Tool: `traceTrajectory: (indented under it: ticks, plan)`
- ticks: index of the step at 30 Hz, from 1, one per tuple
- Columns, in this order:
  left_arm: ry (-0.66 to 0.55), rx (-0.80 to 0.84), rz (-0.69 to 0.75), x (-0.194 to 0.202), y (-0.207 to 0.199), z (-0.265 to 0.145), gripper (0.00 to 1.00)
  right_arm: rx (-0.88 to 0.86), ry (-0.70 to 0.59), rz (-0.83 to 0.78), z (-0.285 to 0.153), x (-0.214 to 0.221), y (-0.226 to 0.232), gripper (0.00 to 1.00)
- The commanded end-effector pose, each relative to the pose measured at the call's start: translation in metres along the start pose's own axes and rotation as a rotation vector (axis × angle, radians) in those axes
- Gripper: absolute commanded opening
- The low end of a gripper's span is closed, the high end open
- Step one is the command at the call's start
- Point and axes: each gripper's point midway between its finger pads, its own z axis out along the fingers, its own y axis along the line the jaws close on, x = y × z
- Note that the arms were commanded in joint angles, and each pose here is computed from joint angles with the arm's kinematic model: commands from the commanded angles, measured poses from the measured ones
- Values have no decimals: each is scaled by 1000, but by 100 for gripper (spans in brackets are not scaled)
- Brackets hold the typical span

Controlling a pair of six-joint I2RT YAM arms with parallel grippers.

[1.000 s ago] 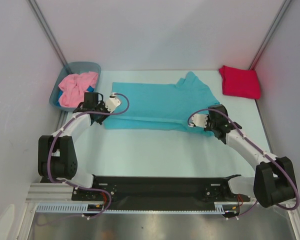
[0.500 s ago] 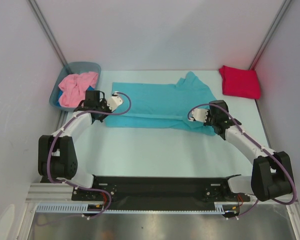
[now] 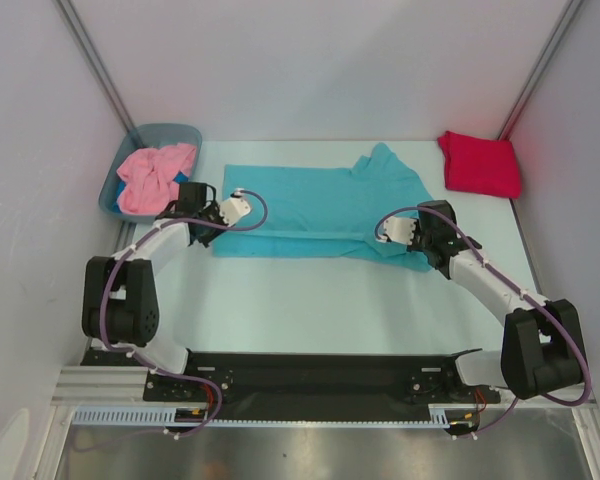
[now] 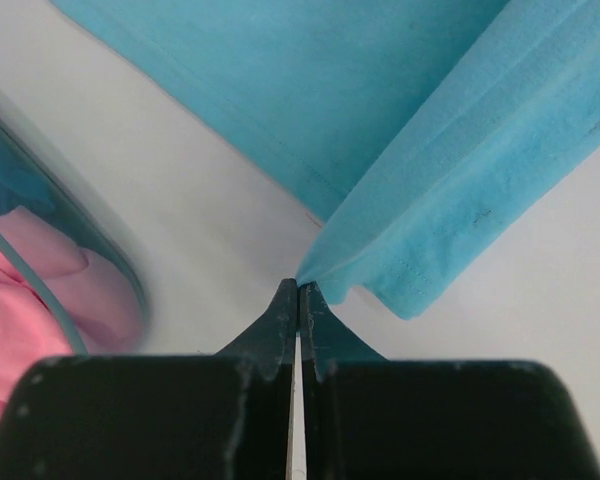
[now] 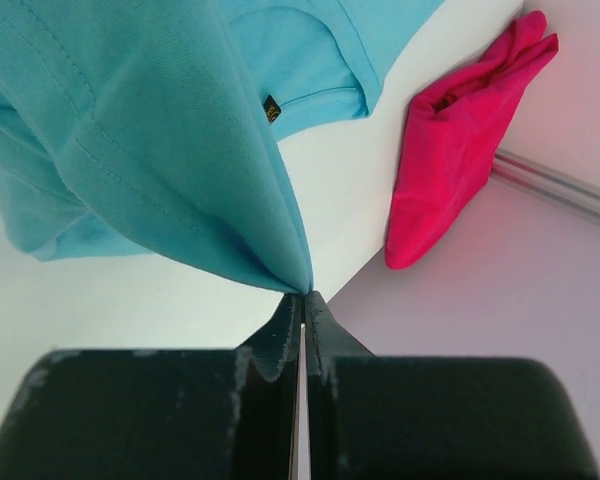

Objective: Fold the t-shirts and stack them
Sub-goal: Fold the tshirt

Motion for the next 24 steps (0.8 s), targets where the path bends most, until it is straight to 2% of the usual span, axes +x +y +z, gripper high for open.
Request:
traceTrajectory:
  ticks: [1, 24]
  plan:
    - [-28, -49, 38, -16, 20, -2, 0, 37, 16, 15, 0, 4, -11, 0]
    - [-18, -35, 68, -28, 20, 26, 0, 5, 63, 15, 3, 20, 2, 0]
